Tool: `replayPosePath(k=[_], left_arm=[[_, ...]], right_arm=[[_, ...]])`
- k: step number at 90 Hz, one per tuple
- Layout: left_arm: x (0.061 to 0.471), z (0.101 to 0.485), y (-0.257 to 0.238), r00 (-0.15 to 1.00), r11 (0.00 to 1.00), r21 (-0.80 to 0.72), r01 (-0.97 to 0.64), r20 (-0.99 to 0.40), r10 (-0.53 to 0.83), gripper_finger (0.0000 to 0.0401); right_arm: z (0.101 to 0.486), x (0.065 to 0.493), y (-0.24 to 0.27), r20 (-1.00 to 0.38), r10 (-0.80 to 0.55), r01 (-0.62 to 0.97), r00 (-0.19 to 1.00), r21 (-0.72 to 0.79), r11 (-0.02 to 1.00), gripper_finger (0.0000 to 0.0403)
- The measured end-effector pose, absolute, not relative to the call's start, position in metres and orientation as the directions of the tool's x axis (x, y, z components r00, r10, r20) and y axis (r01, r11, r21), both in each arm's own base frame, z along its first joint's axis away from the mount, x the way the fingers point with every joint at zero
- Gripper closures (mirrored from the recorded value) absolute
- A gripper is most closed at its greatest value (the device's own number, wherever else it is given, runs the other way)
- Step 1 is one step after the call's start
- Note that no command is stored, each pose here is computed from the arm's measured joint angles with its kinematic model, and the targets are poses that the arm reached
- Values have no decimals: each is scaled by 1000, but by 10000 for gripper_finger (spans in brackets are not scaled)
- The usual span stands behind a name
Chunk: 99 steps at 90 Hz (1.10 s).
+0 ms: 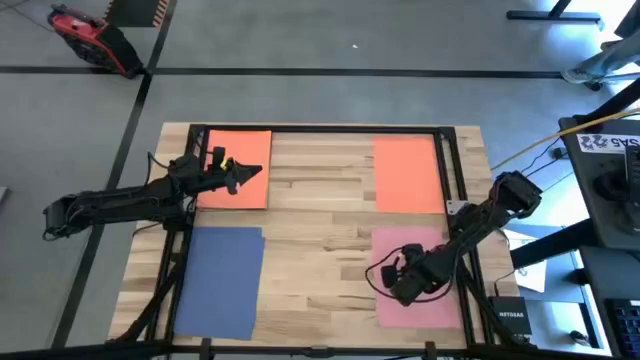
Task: Organize paper
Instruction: Move the pink colored paper on the bottom right of the table, then stack the orange colored paper on top of the orange colored paper
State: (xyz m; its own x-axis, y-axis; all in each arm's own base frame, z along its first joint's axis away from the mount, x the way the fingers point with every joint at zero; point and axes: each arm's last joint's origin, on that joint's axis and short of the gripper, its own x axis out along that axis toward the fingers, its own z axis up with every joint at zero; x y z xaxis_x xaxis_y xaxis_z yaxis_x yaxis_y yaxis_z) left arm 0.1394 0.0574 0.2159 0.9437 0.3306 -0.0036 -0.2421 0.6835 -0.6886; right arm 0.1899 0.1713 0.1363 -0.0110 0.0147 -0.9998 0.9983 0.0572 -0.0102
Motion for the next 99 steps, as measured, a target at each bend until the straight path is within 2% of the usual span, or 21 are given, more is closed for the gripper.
replayPosePath(k=[25, 55, 99], left_arm=[[139, 216, 57, 944, 681, -691, -241, -4, 331, 401], [139, 216, 57, 944, 670, -704, -237, -3, 331, 401], [140, 216, 57, 954, 680, -701, -214, 1, 300, 401]], right_arm=[[136, 189, 171, -1000, 16, 999, -24, -23, 32, 403], [138, 189, 171, -1000, 7, 998, -16, -16, 58, 403], [156, 185, 165, -999, -7, 997, 38, 38, 67, 403]])
